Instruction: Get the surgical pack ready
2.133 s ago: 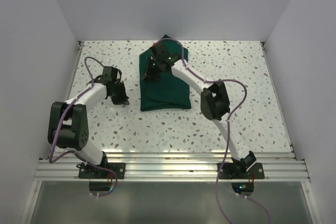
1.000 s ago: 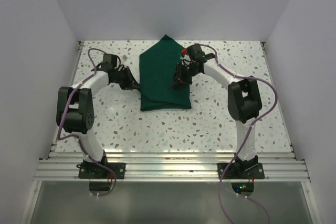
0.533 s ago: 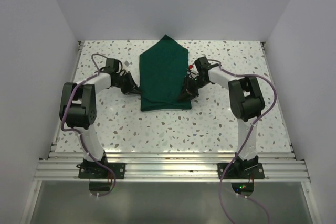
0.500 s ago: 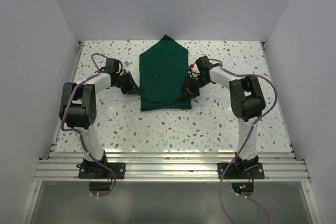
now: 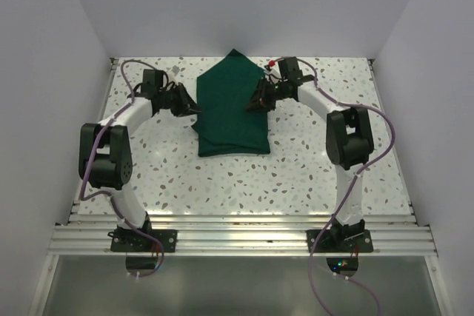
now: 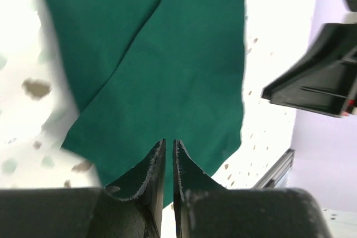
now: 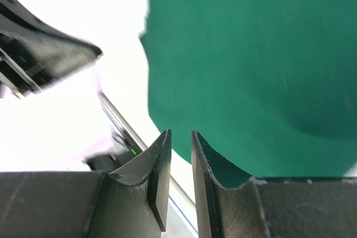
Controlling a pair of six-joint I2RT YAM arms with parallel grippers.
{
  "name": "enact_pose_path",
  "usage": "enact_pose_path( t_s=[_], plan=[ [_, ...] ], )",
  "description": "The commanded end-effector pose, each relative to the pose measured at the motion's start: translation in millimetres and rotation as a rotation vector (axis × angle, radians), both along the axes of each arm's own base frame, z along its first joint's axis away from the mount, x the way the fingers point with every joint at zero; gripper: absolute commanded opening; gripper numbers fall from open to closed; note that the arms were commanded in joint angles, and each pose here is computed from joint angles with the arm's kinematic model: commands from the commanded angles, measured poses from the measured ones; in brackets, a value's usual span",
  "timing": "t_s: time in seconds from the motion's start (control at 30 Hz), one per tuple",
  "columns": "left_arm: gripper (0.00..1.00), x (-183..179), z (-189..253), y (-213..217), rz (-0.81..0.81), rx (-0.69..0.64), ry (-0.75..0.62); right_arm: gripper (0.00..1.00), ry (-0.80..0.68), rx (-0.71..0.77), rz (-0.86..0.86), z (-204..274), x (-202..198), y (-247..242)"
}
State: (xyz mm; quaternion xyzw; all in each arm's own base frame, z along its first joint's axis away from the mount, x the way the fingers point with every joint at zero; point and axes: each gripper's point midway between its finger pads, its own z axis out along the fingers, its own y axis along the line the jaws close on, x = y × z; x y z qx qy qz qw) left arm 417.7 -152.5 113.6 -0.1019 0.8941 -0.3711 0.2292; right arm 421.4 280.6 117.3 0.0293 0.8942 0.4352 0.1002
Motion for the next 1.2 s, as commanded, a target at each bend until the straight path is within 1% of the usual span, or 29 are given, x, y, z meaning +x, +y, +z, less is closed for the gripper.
enact_pose_path(
  t_s=[0.0,0.07,0.13,0.2,0.23,0.27,0.33,0.37,0.43,0.47,0.53,0.57,0.6,0.63,0.67,0.7,0.73,0.77,0.8,0.83,0.87,0.9,0.97,1.0,1.03,1.07,1.1,1.13,1.17],
  plan=[
    [0.13,32.4,23.4,-13.5,0.003,-0.107,-0.102,0.25,-0.068,0.146,-0.051,22.1,42.7,21.0],
    [0.13,46.4,12.2,-16.2,0.004,-0.126,-0.126,0.25,-0.083,0.177,-0.079,13.9,64.2,22.9],
    [0.13,58.3,-0.8,-22.1,-0.001,-0.166,-0.138,0.26,-0.090,0.199,-0.094,0.9,77.8,23.0],
    [0.13,61.9,-7.1,-28.2,-0.021,-0.206,-0.134,0.26,-0.098,0.232,-0.108,-3.4,85.4,23.5],
    [0.13,67.5,-14.9,-30.5,-0.025,-0.218,-0.147,0.27,-0.123,0.279,-0.124,0.7,95.0,24.6],
    [0.13,70.9,-17.9,-31.1,-0.030,-0.219,-0.156,0.27,-0.105,0.285,-0.133,-13.3,97.7,24.3],
    [0.13,80.6,-29.8,-31.6,-0.036,-0.219,-0.159,0.26,-0.101,0.320,-0.149,-20.3,106.2,23.0],
    [0.13,84.4,-32.0,-31.3,-0.041,-0.225,-0.158,0.27,-0.082,0.318,-0.160,-35.2,108.2,21.7],
    [0.12,99.9,-40.1,-32.3,-0.042,-0.215,-0.172,0.27,-0.090,0.320,-0.189,-49.1,118.8,17.5],
    [0.12,110.9,-33.2,-33.5,-0.048,-0.218,-0.198,0.27,-0.098,0.323,-0.194,-50.6,123.0,16.4],
    [0.12,120.1,-44.4,-35.0,-0.047,-0.226,-0.195,0.27,-0.133,0.327,-0.221,-47.5,137.5,11.3],
    [0.12,128.5,-39.0,-35.7,-0.048,-0.237,-0.214,0.26,-0.126,0.314,-0.246,-58.5,144.0,8.8],
    [0.12,132.7,-50.2,-35.8,-0.037,-0.248,-0.195,0.27,-0.112,0.305,-0.267,-65.0,150.2,3.6],
    [0.12,137.4,-51.7,-34.6,-0.030,-0.254,-0.195,0.26,-0.137,0.313,-0.274,-56.3,161.8,3.5],
    [0.12,146.2,-47.4,-32.7,-0.023,-0.261,-0.223,0.27,-0.116,0.298,-0.294,-74.8,167.1,1.3],
    [0.13,149.1,-56.7,-31.6,-0.009,-0.272,-0.203,0.27,-0.106,0.295,-0.316,-78.2,174.4,-4.8],
    [0.14,154.1,-58.1,-29.7,0.005,-0.275,-0.207,0.27,-0.135,0.307,-0.329,-67.9,186.5,-5.3],
    [0.15,163.3,-61.3,-26.0,0.017,-0.284,-0.221,0.28,-0.114,0.299,-0.356,-86.1,192.3,-9.6],
    [0.15,168.1,-61.0,-24.4,0.029,-0.301,-0.218,0.28,-0.113,0.312,-0.387,-86.2,201.2,-16.7],
    [0.16,177.4,-54.5,-24.3,0.031,-0.311,-0.241,0.28,-0.139,0.323,-0.406,-79.1,212.1,-20.3],
    [0.18,182.3,-68.7,-19.2,0.046,-0.314,-0.219,0.28,-0.144,0.321,-0.426,-80.7,218.0,-24.0],
    [0.18,188.1,-69.0,-18.1,0.053,-0.325,-0.217,0.29,-0.132,0.304,-0.477,-94.5,226.4,-33.1],
    [0.22,204.9,-71.9,-11.8,0.061,-0.344,-0.232,0.29,-0.170,0.322,-0.511,-84.7,241.3,-40.0],
    [0.24,210.6,-67.2,-10.2,0.070,-0.368,-0.237,0.29,-0.178,0.322,-0.542,-89.4,248.4,-46.8],
    [0.27,214.6,-62.1,-9.1,0.062,-0.385,-0.256,0.29,-0.215,0.333,-0.548,-75.8,255.6,-48.2],
    [0.32,224.1,-50.1,-5.7,0.059,-0.392,-0.296,0.30,-0.229,0.337,-0.558,-70.8,259.5,-51.0],
    [0.35,227.8,-43.6,-3.9,0.058,-0.393,-0.315,0.31,-0.245,0.336,-0.567,-65.5,262.8,-53.9],
    [0.38,231.9,-34.2,-1.6,0.058,-0.392,-0.341,0.32,-0.276,0.339,-0.583,-50.2,267.8,-57.1],
    [0.42,235.7,-16.7,-0.2,0.054,-0.389,-0.377,0.33,-0.297,0.338,-0.592,-41.1,270.7,-61.3]
  ],
)
